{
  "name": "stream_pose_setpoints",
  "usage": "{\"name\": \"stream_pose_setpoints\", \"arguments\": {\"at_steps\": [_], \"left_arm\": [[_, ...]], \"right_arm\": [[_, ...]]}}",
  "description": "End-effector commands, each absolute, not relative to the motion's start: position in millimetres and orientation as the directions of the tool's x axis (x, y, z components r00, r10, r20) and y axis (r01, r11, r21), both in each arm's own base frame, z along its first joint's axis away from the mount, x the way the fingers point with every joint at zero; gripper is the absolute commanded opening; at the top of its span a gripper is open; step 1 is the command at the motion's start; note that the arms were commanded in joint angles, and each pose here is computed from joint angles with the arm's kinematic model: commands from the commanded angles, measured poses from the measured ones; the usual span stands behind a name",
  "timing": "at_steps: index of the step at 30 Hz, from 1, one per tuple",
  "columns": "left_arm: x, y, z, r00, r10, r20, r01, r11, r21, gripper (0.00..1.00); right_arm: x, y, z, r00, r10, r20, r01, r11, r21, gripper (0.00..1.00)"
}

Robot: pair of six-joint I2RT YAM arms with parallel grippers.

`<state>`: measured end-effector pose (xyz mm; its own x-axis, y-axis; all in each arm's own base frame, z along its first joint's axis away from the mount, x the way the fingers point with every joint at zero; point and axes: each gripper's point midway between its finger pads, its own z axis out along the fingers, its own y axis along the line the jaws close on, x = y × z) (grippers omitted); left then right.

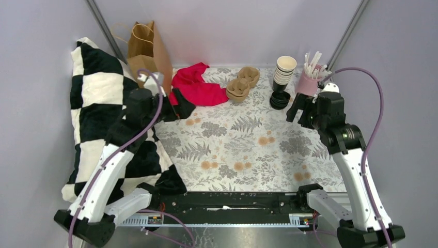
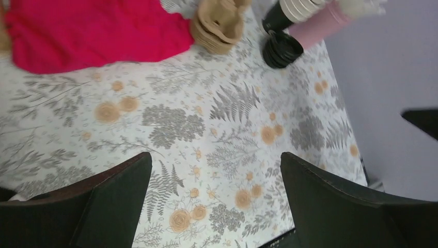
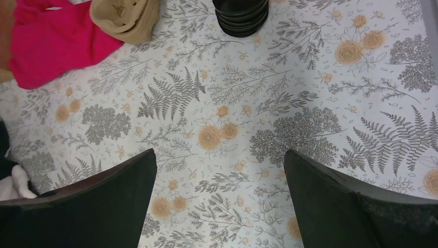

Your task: Pack the takeout coffee

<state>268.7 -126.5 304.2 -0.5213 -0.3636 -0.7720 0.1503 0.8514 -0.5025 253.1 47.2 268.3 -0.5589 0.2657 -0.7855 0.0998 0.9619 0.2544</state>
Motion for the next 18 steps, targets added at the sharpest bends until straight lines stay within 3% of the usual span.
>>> {"name": "stream_pose_setpoints", "arguments": {"at_steps": [1,13,18], "left_arm": [[259,-163,331,-0.507,-0.257,-0.823,0.352,0.81,-0.47,0.99],[268,-171,326,-0.541,-0.205,-0.815,0.366,0.816,-0.448,0.99],[283,-169,310,-0.566,-0.222,-0.794,0.296,0.844,-0.448,0.99]], "right_arm": [[275,43,280,-0.51,0.324,-0.797,0.164,0.946,0.28,1.0],[301,72,259,-0.601,0.312,-0.736,0.079,0.939,0.334,1.0],[318,93,234,-0.671,0.366,-0.645,0.094,0.905,0.415,1.0]]}}
